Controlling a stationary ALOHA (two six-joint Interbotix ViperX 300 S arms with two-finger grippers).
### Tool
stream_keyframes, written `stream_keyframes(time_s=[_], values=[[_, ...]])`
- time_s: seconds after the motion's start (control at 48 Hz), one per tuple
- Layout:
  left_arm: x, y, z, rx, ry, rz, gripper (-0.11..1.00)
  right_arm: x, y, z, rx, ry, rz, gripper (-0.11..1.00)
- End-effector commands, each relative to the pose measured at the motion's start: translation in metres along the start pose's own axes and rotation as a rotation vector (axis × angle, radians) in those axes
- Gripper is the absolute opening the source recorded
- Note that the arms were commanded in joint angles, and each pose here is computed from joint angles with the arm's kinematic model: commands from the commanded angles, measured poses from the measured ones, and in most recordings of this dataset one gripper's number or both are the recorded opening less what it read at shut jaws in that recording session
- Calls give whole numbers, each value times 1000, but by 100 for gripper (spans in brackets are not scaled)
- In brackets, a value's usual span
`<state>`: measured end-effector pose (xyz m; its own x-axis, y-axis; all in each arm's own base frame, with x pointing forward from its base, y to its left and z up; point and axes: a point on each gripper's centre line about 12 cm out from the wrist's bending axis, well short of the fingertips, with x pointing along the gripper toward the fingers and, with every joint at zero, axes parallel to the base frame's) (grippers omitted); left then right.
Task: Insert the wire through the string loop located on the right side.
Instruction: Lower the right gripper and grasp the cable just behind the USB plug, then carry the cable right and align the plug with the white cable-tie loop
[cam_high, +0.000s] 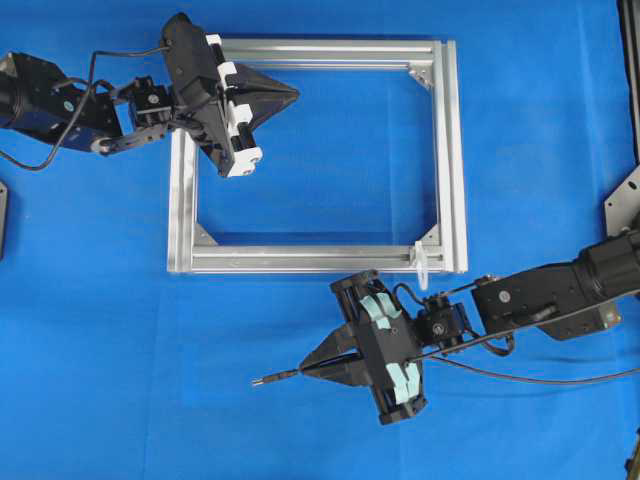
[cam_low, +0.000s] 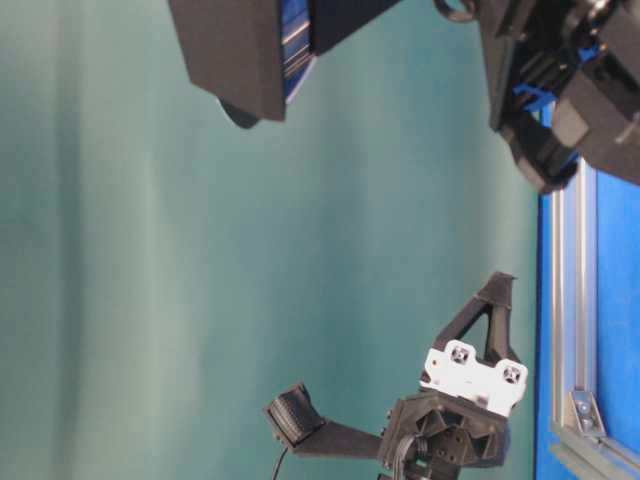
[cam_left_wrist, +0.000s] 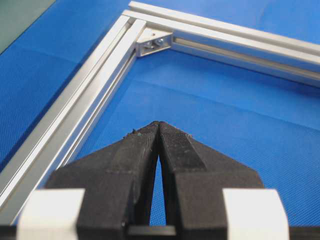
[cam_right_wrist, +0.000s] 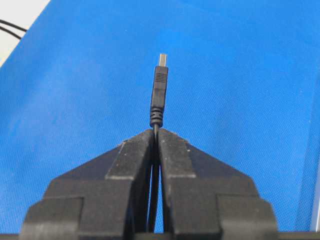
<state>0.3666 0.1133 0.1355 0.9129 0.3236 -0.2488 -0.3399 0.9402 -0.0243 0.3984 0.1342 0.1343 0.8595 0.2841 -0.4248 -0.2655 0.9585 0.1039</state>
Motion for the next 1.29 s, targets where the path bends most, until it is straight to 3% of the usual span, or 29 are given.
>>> stream_keyframes(time_s=[0.0,0.957,1.27], values=[[-1,0,17,-3,-51,-1,0,-5,3,17,-2,-47,7,-2],[-1,0,18,-3,-54,-1,0,-6,2,16,-2,-44,7,-2],[-1,0,18,-3,-54,-1,0,-37,-1,-6,27,-17,-5,-2]])
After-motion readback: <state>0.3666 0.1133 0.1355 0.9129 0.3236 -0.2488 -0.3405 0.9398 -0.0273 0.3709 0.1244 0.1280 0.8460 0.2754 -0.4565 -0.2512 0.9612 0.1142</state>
